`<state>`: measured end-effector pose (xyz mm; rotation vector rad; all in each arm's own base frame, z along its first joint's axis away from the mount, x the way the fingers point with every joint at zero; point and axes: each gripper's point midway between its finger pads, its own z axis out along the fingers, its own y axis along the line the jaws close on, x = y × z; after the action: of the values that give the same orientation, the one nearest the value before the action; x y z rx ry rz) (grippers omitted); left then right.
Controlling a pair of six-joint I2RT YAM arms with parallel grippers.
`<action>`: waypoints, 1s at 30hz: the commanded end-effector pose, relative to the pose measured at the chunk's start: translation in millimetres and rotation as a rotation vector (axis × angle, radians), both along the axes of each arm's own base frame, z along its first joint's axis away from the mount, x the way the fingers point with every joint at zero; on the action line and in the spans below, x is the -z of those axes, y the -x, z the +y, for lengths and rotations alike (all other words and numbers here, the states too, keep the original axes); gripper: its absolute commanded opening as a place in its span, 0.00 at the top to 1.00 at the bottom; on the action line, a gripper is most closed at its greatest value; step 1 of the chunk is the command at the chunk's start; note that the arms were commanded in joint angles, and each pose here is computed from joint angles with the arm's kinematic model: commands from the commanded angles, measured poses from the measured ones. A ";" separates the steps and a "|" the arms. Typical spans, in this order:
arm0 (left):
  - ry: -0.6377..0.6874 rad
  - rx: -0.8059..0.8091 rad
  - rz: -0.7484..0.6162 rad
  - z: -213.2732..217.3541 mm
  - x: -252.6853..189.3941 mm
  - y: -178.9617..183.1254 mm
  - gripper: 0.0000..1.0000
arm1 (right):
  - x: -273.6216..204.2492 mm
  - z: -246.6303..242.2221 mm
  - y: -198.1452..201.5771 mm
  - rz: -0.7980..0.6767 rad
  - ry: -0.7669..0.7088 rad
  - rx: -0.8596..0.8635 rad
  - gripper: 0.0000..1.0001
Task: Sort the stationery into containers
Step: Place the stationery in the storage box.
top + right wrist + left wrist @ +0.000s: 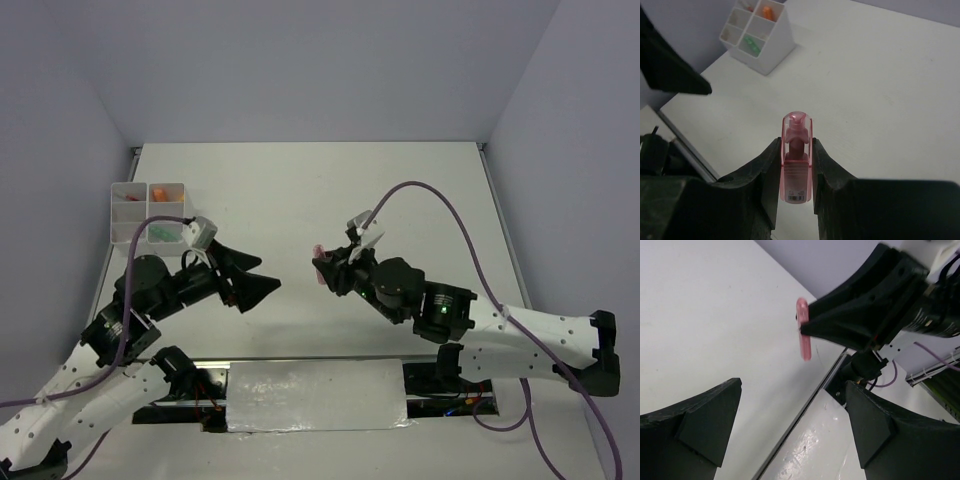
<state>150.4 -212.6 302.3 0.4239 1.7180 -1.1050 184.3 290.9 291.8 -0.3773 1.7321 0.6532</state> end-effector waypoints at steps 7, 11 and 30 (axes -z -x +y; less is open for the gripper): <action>0.092 0.043 0.041 -17.2 -33.8 -2.9 0.05 | -22.5 19.4 43.2 -0.259 0.022 -0.369 1.00; 0.137 0.081 0.128 -34.4 -27.9 -8.3 0.06 | -24.0 30.0 48.1 -0.288 0.102 -0.402 1.00; 0.174 0.048 0.267 -43.9 -3.8 -19.0 0.28 | -18.3 52.2 29.3 -0.317 0.275 -0.225 1.00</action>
<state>168.5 -252.3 297.1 0.2131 1.8727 -1.3494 153.5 338.9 284.3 -0.8825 1.5308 0.4824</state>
